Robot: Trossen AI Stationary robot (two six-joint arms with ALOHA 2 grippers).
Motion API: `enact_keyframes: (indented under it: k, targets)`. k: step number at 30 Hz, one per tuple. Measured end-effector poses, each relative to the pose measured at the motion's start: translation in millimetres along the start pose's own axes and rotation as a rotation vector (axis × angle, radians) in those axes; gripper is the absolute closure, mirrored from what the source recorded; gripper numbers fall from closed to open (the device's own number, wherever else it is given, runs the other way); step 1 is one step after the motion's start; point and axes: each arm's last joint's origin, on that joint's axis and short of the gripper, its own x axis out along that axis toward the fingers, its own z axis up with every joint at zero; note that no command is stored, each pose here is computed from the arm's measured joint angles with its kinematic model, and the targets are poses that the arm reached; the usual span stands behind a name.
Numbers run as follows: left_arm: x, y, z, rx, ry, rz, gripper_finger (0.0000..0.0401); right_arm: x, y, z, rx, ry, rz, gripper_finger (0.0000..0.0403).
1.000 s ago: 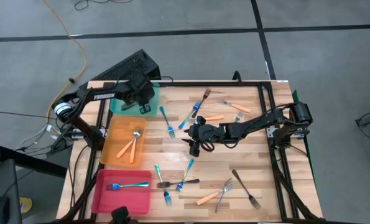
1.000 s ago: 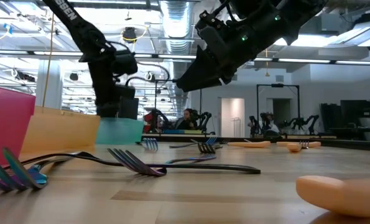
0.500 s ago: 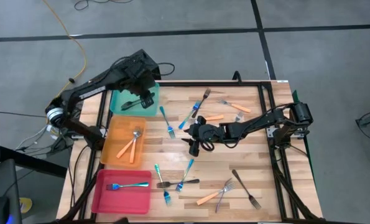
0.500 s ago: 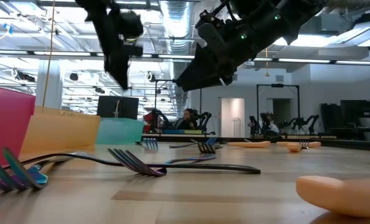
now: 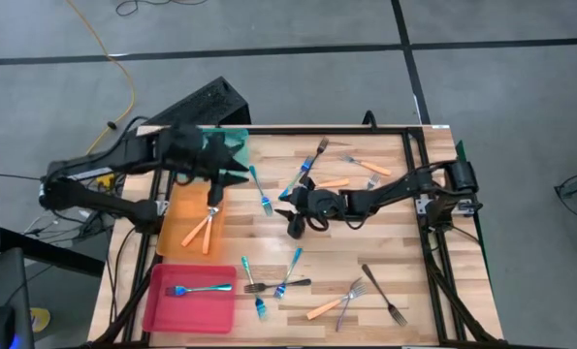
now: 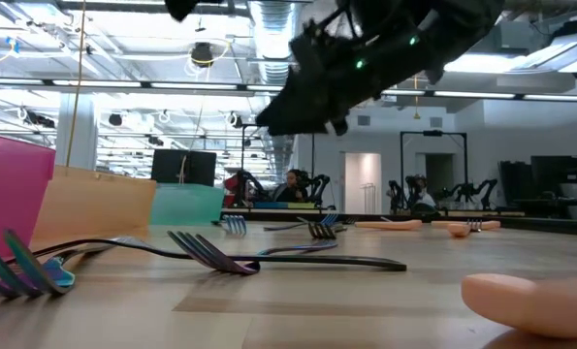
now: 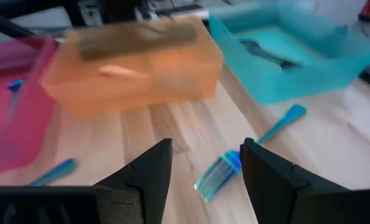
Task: Sort silverware by color (type)
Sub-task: Put the blue fork into the pink bin
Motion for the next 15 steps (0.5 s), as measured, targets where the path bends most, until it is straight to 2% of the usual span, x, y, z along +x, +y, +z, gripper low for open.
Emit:
enact_keyframes:
  k: [4, 10, 15]
  targets:
    - [0.6, -23.1, 1.9, 0.033, -0.032, 0.006, 0.0287, 21.4, -8.9, -11.1, 0.065, 0.017, -0.034, 0.0193]
    - [9.5, -45.4, 0.1, 0.081, -0.024, 0.024, 0.0287, 55.1, -16.5, -22.6, 0.07, 0.078, -0.08, 0.0193]
    - [10.9, -53.7, -1.1, 0.093, -0.025, 0.04, 0.0287, 70.6, -19.7, -15.4, 0.081, 0.137, -0.115, 0.0193]
